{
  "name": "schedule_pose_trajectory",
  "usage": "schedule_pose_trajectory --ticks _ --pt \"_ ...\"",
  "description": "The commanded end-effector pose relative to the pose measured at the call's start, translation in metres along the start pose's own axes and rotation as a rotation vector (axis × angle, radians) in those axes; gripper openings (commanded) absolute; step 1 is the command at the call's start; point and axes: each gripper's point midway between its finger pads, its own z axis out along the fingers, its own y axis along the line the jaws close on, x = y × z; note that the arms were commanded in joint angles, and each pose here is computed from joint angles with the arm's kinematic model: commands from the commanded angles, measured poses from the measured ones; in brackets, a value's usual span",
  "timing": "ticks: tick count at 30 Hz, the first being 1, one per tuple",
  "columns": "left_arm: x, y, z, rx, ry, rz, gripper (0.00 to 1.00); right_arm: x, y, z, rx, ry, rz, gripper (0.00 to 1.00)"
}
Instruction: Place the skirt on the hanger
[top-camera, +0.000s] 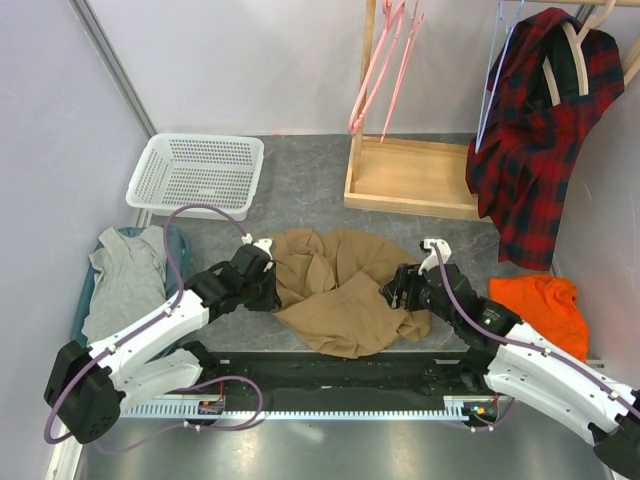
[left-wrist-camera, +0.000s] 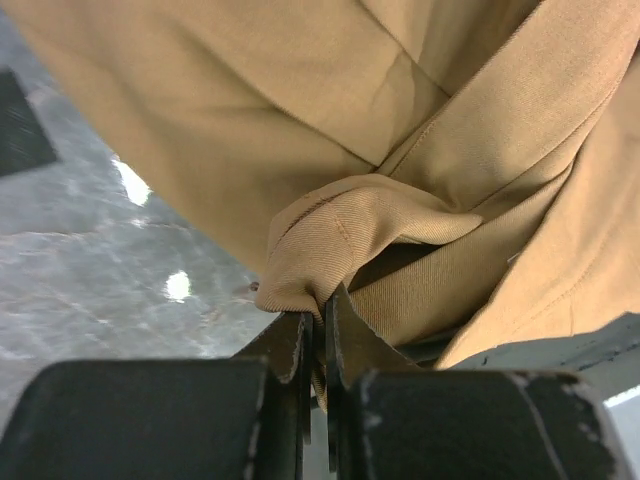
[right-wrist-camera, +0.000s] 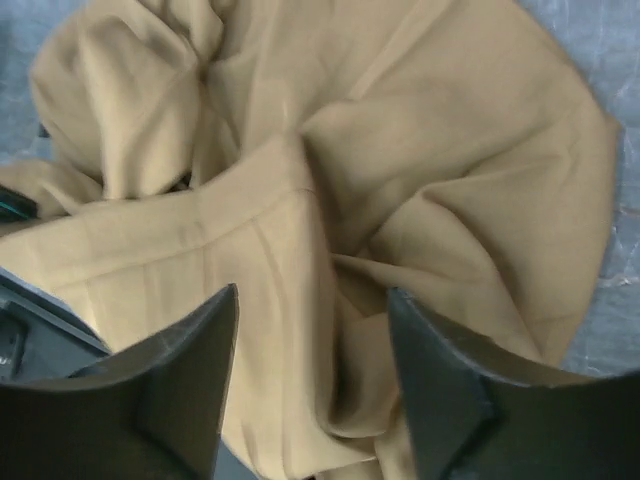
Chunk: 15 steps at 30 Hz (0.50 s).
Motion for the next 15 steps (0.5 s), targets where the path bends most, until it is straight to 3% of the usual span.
schedule_pose_trajectory --ticks 1,4,6,15 --pt "-0.025 -0.037 -0.006 0.137 -0.109 -0.054 0.02 -0.055 0.028 -0.018 -0.069 -0.145 -0.032 0.76" --pt "-0.023 -0.037 -0.005 0.137 -0.109 -0.046 0.02 -0.082 0.045 -0.02 -0.08 -0.173 -0.112 0.78" --pt "-0.021 -0.038 -0.004 0.139 -0.11 -0.041 0.02 -0.091 0.054 -0.006 -0.056 -0.124 -0.155 0.78" --pt "-0.014 -0.035 -0.003 0.13 -0.097 -0.053 0.02 -0.036 0.036 0.069 0.101 0.27 -0.267 0.79"
